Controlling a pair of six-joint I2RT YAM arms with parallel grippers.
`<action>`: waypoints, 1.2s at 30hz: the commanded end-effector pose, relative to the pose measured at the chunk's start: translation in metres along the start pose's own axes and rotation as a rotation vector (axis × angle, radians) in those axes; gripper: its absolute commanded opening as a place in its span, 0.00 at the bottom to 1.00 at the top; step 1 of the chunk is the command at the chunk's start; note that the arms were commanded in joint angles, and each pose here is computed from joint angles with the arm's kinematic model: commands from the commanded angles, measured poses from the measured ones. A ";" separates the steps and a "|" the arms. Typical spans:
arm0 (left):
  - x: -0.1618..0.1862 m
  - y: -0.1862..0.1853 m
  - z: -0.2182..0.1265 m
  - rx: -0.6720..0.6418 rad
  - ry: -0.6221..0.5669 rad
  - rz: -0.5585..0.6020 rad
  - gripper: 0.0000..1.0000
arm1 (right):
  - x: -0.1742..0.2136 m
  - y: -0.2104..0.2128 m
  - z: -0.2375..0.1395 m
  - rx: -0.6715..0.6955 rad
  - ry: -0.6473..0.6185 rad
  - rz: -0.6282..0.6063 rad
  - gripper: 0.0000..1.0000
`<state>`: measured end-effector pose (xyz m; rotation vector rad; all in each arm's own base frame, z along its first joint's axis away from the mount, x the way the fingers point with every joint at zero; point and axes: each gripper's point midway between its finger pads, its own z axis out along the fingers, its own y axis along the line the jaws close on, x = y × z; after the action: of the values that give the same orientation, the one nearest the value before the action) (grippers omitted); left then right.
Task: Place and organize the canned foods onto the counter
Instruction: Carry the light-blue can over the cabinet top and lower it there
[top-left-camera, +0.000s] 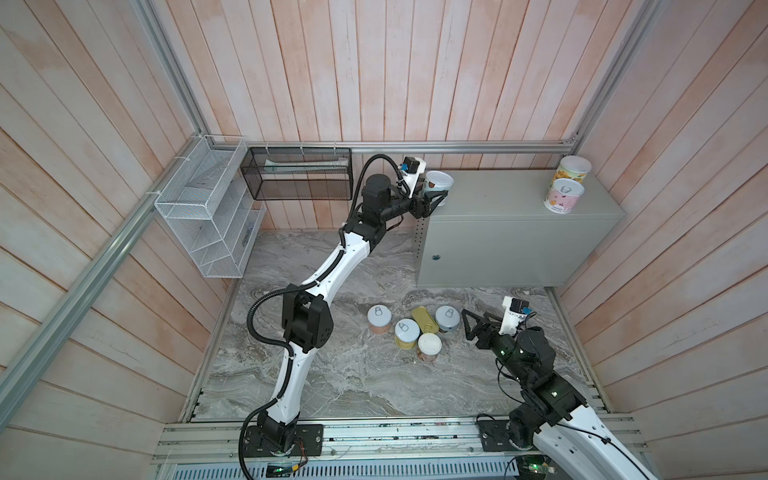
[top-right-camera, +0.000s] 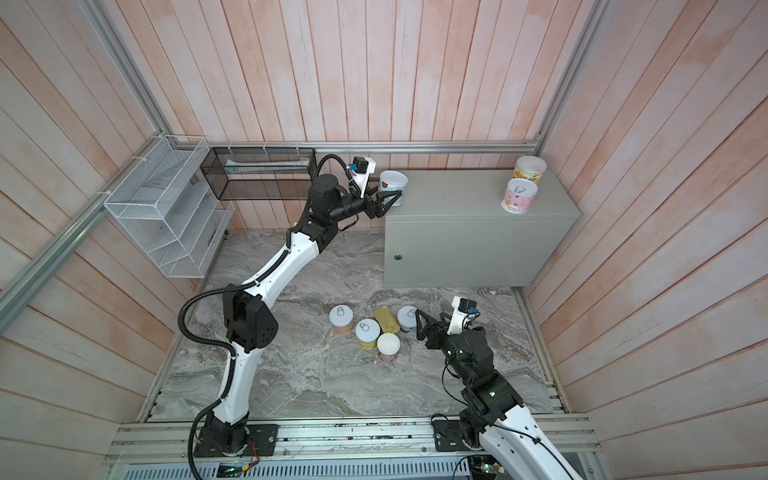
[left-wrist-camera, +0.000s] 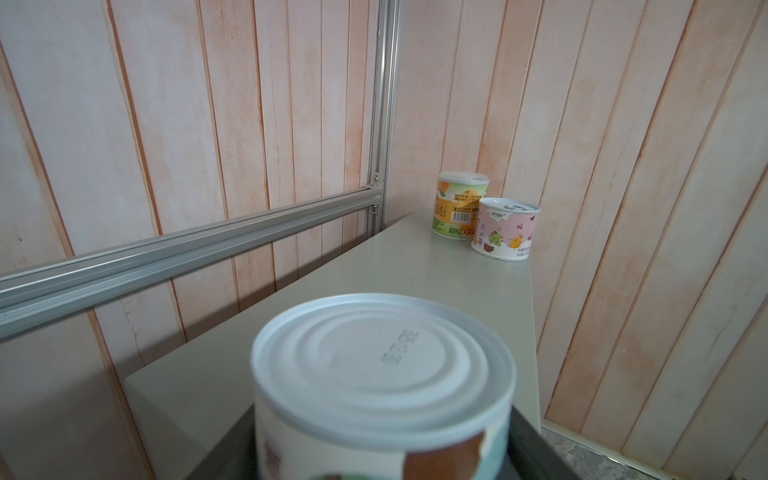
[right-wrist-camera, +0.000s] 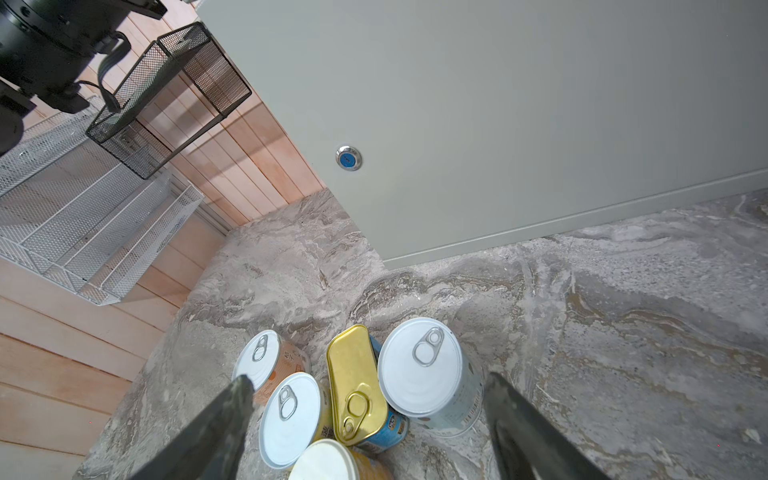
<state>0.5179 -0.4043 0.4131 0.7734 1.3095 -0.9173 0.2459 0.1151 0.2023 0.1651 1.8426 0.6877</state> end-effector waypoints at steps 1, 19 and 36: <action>-0.004 -0.009 0.002 0.051 -0.052 0.022 0.47 | 0.001 0.000 0.001 -0.004 -0.001 0.006 0.86; 0.031 -0.017 0.010 0.104 0.022 -0.007 0.98 | 0.007 -0.005 0.006 0.018 0.019 0.007 0.86; 0.005 -0.013 -0.003 0.026 0.010 0.019 1.00 | 0.006 -0.003 0.007 0.030 0.048 -0.032 0.86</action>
<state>0.5131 -0.4142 0.3901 0.8108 1.3073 -0.9370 0.2495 0.1171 0.1889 0.1607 1.8956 0.6612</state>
